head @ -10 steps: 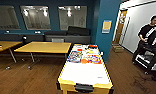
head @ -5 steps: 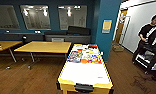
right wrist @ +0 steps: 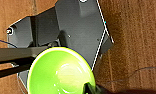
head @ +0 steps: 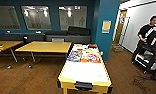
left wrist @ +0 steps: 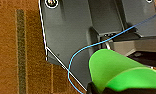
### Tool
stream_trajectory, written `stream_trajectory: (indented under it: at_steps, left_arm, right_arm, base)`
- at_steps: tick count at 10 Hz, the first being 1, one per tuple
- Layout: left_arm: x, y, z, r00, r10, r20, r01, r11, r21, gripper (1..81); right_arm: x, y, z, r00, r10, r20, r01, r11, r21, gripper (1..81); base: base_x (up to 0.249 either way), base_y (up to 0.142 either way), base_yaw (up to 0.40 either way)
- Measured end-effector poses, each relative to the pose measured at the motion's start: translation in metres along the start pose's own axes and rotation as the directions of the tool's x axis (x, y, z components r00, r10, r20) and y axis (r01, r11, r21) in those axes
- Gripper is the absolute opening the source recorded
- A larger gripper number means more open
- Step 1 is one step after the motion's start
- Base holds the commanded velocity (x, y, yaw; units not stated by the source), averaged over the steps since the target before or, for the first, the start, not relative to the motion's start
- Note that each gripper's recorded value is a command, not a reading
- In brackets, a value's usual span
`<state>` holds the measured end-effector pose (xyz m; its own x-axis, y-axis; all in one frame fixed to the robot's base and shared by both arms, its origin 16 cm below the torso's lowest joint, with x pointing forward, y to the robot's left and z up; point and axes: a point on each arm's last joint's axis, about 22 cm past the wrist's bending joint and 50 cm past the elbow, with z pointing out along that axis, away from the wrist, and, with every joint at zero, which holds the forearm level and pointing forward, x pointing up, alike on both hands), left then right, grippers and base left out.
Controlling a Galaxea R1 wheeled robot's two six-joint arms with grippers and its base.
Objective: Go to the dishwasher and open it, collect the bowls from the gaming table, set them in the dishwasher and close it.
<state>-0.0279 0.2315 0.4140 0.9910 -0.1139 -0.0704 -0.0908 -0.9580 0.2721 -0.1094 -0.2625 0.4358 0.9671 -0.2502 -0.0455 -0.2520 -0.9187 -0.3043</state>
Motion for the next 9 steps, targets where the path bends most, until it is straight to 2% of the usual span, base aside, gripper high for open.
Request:
stream_trajectory:
  at_steps: [1, 3, 4, 6, 7, 9]
  left_arm:
    - [0.005, -0.001, 0.0, 1.0, 0.001, -0.005, -0.001, 1.0, 0.001, 1.0]
    - [0.037, 0.0, -0.002, 0.9981, 0.011, -0.06, -0.01, 0.9999, 0.002, 1.0]
    - [0.035, 0.0, -0.002, 0.9982, 0.01, -0.059, -0.01, 0.9999, 0.002, 1.0]
    - [0.004, 0.001, 0.0, 0.9999, 0.011, -0.011, -0.011, 0.9999, 0.0, 1.0]
    - [0.018, -0.004, -0.001, 0.9993, 0.017, -0.033, -0.017, 0.9998, 0.011, 1.0]
    - [0.029, -0.014, -0.003, 0.9985, 0.019, -0.051, -0.017, 0.9993, 0.032, 1.0]
  right_arm:
    - [0.004, 0.0, 0.0, 1.0, -0.002, -0.005, 0.002, 1.0, 0.0, 1.0]
    - [0.028, -0.003, 0.001, 0.9991, -0.01, -0.04, 0.011, 0.9999, 0.004, 1.0]
    - [0.025, -0.002, 0.0, 0.9993, -0.009, -0.036, 0.009, 1.0, 0.003, 1.0]
    - [0.031, 0.004, -0.002, 0.9988, -0.011, -0.047, 0.011, 0.9999, -0.005, 1.0]
    - [0.017, 0.0, 0.0, 0.9996, -0.006, -0.027, 0.006, 1.0, -0.001, 1.0]
    - [0.015, 0.004, -0.001, 0.9997, -0.009, -0.022, 0.008, 0.9999, -0.008, 1.0]
  base:
    - [0.0, 0.0, -0.287]
    - [0.0, 0.0, -0.385]
    - [0.0, 0.0, -0.395]
    - [0.0, 0.0, -0.396]
    - [0.0, 0.0, -0.396]
    - [0.0, 0.0, -0.396]
